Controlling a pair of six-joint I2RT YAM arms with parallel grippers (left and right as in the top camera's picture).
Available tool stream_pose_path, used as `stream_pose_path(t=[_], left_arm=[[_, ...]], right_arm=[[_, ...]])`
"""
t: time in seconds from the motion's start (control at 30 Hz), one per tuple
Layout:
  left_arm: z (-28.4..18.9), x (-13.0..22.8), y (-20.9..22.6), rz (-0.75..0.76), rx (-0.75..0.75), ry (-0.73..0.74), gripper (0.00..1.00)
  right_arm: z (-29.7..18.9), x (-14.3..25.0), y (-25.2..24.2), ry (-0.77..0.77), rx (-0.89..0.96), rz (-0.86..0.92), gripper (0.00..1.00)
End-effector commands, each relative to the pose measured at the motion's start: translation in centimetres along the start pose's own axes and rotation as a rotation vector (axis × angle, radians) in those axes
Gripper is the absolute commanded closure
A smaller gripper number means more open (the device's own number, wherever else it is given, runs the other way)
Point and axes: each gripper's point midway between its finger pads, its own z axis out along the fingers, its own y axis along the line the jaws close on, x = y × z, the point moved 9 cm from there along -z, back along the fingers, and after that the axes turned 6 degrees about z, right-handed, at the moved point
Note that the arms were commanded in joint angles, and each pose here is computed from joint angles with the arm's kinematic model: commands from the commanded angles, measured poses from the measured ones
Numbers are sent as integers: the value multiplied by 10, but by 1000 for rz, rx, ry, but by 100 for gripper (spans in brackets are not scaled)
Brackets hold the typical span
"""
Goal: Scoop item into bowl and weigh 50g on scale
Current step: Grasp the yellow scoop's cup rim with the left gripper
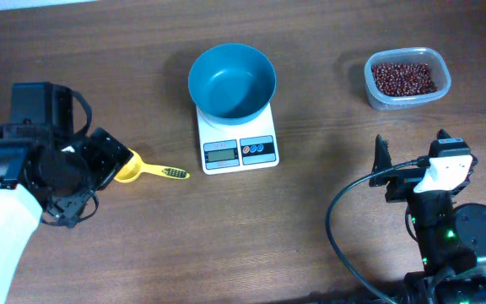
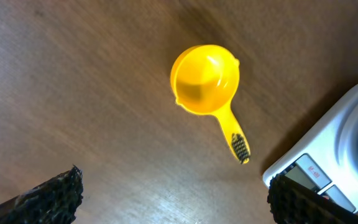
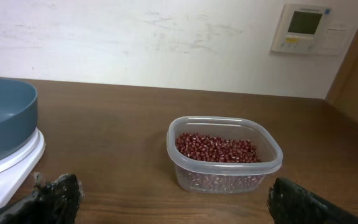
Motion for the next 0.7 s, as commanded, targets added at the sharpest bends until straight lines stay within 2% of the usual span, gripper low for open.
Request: stream_pose_path(t=[0.0, 0.17, 0.67], left_arm=[[7, -2, 1, -17, -14, -28, 1], [14, -8, -4, -17, -9, -47, 1], [74, -10, -9, -101, -125, 85, 1]], right_arm=[[0, 2, -2, 4, 19, 4, 1], [0, 2, -2, 4, 19, 4, 1], [0, 2, -2, 4, 19, 4, 1]])
